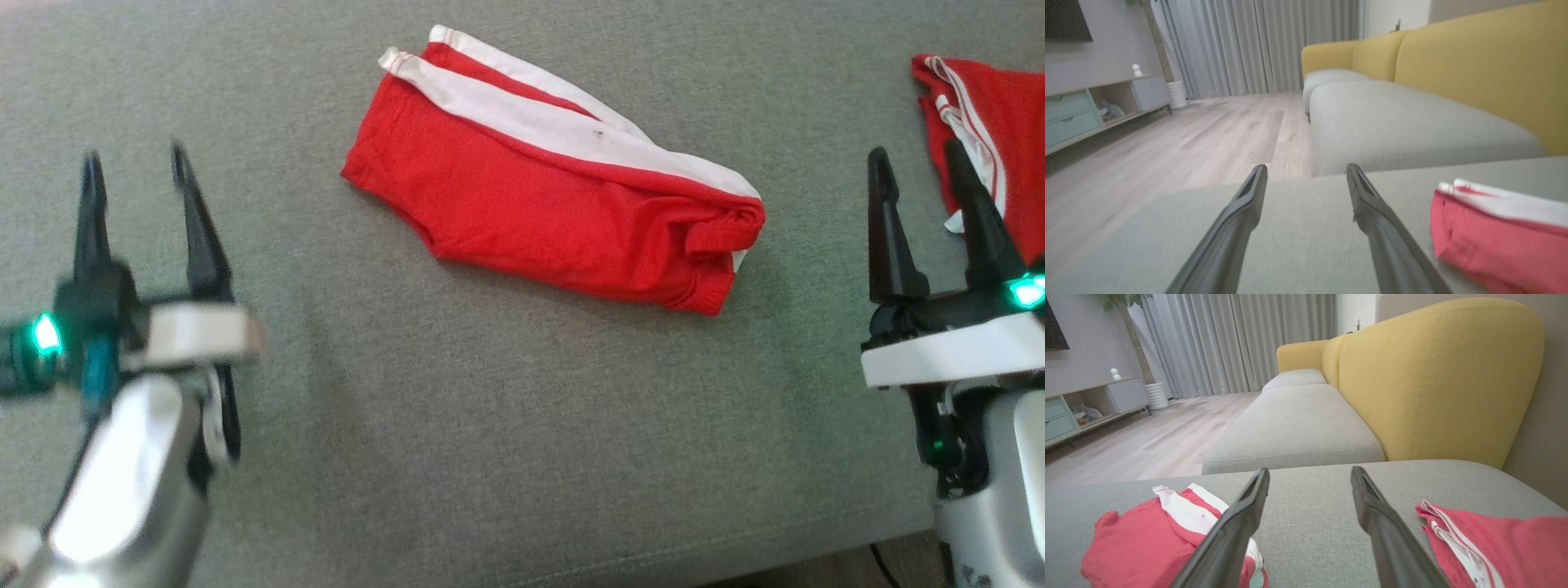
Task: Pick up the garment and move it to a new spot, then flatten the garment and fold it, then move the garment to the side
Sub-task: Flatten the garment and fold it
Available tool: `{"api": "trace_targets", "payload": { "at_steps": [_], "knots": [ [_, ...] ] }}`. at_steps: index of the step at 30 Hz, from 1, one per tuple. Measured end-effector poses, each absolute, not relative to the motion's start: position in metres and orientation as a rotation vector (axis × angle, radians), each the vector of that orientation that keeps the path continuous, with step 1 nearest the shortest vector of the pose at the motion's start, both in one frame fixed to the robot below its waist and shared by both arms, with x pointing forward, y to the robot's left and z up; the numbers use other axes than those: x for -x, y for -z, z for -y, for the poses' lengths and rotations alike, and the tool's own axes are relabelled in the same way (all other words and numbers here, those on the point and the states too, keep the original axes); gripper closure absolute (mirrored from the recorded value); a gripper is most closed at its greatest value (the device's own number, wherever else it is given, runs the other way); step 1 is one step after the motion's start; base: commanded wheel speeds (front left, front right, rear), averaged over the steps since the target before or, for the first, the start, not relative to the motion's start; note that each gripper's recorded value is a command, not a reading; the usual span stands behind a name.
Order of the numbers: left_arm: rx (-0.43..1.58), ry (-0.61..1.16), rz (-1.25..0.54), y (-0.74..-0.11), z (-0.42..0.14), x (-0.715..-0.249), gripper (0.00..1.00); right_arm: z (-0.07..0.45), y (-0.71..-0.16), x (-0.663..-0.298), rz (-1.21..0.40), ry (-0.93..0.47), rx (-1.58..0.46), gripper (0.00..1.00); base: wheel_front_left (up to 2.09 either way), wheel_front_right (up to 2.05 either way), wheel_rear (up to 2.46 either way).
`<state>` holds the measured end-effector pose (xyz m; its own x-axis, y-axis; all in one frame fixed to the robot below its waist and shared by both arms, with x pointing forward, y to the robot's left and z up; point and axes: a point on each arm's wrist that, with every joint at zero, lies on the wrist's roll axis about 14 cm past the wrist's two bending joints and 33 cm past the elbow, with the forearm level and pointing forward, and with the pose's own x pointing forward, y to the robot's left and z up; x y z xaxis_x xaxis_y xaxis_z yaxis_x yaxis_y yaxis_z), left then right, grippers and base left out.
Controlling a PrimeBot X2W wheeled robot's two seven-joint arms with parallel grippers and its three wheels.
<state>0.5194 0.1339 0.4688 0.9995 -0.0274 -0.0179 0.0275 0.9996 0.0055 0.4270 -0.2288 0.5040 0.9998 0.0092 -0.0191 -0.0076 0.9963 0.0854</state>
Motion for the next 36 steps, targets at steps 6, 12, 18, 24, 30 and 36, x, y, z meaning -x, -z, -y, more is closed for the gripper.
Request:
{"api": "trace_targets", "payload": {
  "at_steps": [6,12,18,24,30,36],
  "knots": [
    [-0.027,-0.004,-0.146,-0.447,-0.151,-0.474,0.0,0.219,-0.504,-0.423,-0.036,-0.034,-0.079,0.0,0.0,0.0,0.0],
    [-0.024,0.034,-0.133,-0.46,-0.153,-0.466,0.0,0.214,-0.502,-0.422,-0.051,-0.047,-0.084,0.0,0.0,0.0,0.0],
    [-0.023,0.037,-0.122,-0.466,-0.156,-0.465,0.0,0.212,-0.502,-0.423,-0.059,-0.054,-0.085,0.0,0.0,0.0,0.0],
    [-0.019,0.039,-0.132,-0.463,-0.155,-0.461,0.0,0.211,-0.5,-0.423,-0.066,-0.055,-0.085,0.0,0.0,0.0,0.0],
    [-0.006,0.134,-0.156,-0.458,-0.131,-0.468,0.0,0.21,-0.492,-0.427,-0.091,-0.058,-0.093,0.0,0.0,0.0,0.0],
    [0.029,0.38,-0.171,-0.468,-0.046,-0.509,0.0,0.207,-0.479,-0.432,-0.128,-0.066,-0.105,0.0,0.0,0.0,0.0]
  ]
}}
